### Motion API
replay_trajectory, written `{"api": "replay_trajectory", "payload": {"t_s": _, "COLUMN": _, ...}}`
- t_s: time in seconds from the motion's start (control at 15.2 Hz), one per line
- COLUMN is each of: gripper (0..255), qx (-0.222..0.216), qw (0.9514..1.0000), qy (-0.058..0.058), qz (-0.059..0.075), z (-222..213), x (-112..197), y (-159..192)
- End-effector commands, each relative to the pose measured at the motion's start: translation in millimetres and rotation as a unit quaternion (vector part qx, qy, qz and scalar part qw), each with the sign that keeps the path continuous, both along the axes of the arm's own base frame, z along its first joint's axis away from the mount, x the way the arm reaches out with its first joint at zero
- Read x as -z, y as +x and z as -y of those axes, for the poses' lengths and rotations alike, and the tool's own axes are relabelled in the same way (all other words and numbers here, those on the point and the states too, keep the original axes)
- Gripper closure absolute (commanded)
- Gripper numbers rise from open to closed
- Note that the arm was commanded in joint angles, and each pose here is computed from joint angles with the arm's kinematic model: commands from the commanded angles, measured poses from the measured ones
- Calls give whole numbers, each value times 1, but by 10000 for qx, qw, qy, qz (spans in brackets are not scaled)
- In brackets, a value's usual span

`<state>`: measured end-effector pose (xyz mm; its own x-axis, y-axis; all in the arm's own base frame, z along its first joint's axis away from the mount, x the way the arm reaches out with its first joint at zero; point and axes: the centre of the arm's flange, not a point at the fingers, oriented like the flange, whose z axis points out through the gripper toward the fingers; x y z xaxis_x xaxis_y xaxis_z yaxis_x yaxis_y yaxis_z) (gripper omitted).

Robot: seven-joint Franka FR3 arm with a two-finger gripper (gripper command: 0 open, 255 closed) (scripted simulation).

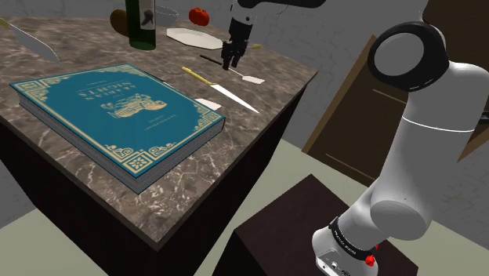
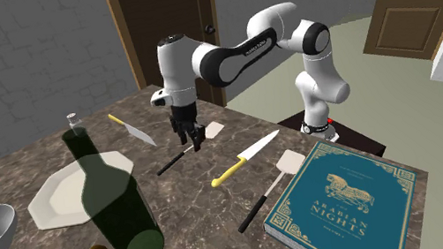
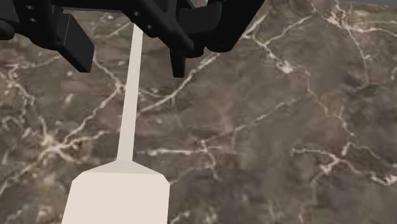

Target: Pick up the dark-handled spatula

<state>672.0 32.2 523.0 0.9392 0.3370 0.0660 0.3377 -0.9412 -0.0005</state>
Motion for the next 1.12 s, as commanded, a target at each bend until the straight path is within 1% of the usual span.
{"api": "replay_trajectory", "payload": {"t_s": 0.0, "gripper": 255, "qx": 0, "qw": 10000, "qy": 0, "qz": 2, "z": 0, "x": 1, "y": 0}}
{"api": "replay_trajectory", "payload": {"t_s": 0.53, "gripper": 255, "qx": 0, "qw": 10000, "qy": 0, "qz": 2, "z": 0, "x": 1, "y": 0}}
{"api": "replay_trajectory", "payload": {"t_s": 1.06, "gripper": 255, "qx": 0, "qw": 10000, "qy": 0, "qz": 2, "z": 0, "x": -41, "y": 0}}
